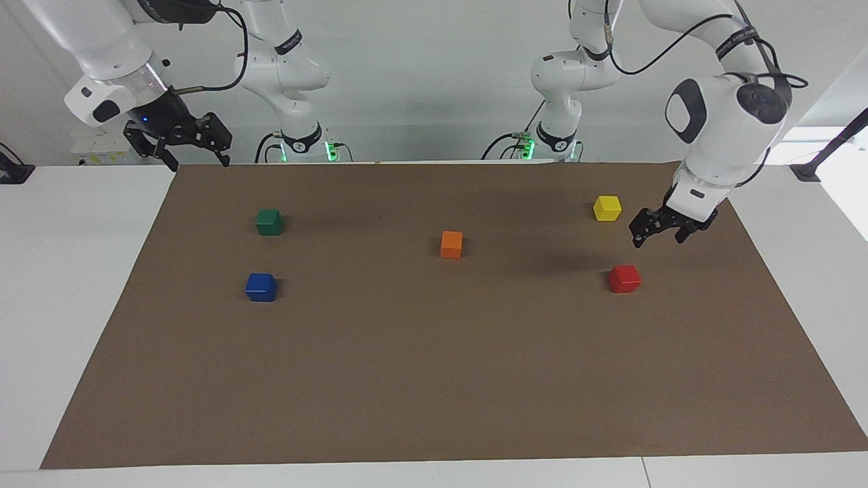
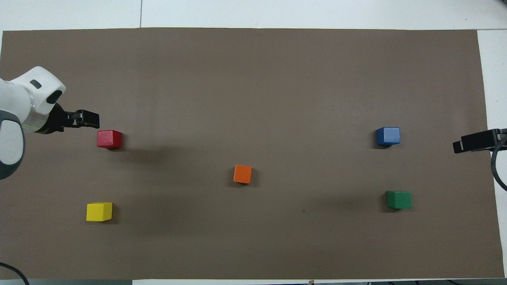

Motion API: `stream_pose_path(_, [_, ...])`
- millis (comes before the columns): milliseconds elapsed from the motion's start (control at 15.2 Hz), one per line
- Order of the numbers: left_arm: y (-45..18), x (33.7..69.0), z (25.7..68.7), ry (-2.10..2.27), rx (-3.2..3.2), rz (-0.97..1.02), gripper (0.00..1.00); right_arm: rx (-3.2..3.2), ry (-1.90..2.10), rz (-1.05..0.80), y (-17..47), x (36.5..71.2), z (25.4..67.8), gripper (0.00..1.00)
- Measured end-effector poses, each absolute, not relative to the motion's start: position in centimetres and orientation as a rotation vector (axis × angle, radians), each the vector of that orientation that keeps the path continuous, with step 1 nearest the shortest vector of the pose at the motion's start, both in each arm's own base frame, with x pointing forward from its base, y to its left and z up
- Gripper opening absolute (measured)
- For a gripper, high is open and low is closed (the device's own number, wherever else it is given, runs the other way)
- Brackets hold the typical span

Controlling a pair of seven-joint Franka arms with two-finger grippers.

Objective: Transfer red block to right arm and stack on blue block

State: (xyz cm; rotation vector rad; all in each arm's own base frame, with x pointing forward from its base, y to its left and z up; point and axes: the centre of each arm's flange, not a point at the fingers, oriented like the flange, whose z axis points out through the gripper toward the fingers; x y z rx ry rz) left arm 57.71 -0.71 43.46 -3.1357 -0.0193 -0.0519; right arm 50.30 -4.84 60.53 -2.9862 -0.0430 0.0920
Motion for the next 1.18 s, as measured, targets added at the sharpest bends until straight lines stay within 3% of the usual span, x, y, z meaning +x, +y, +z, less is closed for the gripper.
stream_pose_path(263, [0.0, 56.3, 35.2, -0.035, -3.141, -0.063, 1.00, -2.753, -0.044, 0.070, -4.9, 49.1, 56.7, 1.00])
stream_pose_path(854, [0.8, 56.4, 31.1, -0.022, -3.149, -0.045, 1.00, -2.143, -0.100, -0.113, -4.2, 49.3, 48.4, 1.00])
stream_pose_path(986, [0.9, 56.6, 30.8, -0.025, -3.150, -0.011, 0.78, -2.012, -0.082, -0.130, -3.2, 50.0, 47.2, 1.00])
stream_pose_path(1117, [0.8, 57.7, 33.1, -0.080, -3.158, 0.081, 0.55, -1.886, -0.057, -0.122, -1.7, 50.4, 46.5, 1.00])
stream_pose_path(1183, [0.6, 58.4, 35.1, -0.187, -3.172, 0.122, 0.55, -1.828, -0.058, -0.117, -0.7, 50.5, 45.9, 1.00])
